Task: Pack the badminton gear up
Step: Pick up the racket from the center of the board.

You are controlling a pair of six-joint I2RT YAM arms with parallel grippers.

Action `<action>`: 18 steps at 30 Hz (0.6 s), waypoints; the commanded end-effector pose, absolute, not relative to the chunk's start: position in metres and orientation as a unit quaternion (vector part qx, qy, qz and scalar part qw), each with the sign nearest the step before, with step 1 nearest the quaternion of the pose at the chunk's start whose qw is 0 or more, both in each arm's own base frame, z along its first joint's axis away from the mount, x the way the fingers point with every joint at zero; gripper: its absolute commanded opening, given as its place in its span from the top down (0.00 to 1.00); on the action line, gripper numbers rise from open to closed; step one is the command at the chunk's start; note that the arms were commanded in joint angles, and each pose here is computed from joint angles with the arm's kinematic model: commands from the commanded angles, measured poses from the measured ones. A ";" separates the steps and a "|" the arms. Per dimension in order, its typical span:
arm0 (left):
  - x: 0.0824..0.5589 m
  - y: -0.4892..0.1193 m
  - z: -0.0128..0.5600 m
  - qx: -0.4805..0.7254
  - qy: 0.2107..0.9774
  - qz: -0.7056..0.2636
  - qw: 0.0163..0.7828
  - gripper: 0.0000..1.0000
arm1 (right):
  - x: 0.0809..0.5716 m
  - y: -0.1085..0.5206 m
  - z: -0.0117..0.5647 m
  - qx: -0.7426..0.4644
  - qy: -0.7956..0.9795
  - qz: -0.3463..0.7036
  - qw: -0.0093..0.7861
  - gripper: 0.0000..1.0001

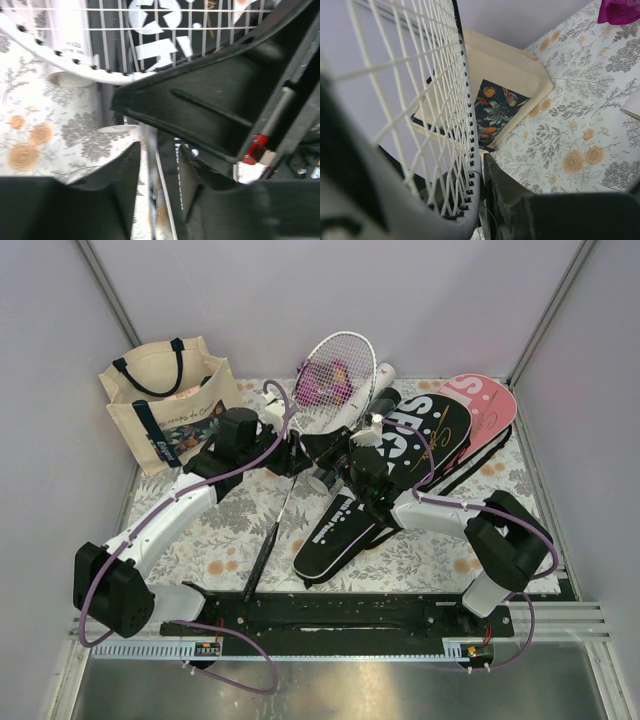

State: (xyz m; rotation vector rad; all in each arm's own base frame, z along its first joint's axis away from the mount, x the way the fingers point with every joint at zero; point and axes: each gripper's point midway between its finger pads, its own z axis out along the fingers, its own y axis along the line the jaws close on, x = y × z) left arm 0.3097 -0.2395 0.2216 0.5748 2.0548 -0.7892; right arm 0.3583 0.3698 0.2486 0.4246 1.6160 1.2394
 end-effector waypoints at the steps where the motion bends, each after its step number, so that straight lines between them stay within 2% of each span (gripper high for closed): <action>1: 0.290 -0.256 0.259 0.290 0.760 -0.366 0.451 0.35 | 0.362 0.361 0.266 0.163 0.657 0.497 0.542 1.00; 3: 0.284 -0.253 0.262 0.316 0.745 -0.354 0.468 0.17 | 0.367 0.349 0.271 0.171 0.661 0.496 0.537 1.00; 6: 0.282 -0.245 0.270 0.308 0.746 -0.339 0.484 0.10 | 0.375 0.323 0.273 0.194 0.671 0.500 0.512 1.00; 7: 0.280 -0.244 0.273 0.312 0.746 -0.339 0.481 0.01 | 0.377 0.311 0.271 0.205 0.672 0.502 0.504 1.00; 13: 0.291 -0.222 0.282 0.272 0.769 -0.282 0.506 0.01 | 0.378 0.246 0.284 0.244 0.671 0.546 0.439 1.00; 18: 0.295 -0.207 0.269 0.279 0.790 -0.231 0.494 0.01 | 0.362 0.196 0.320 0.272 0.635 0.601 0.403 1.00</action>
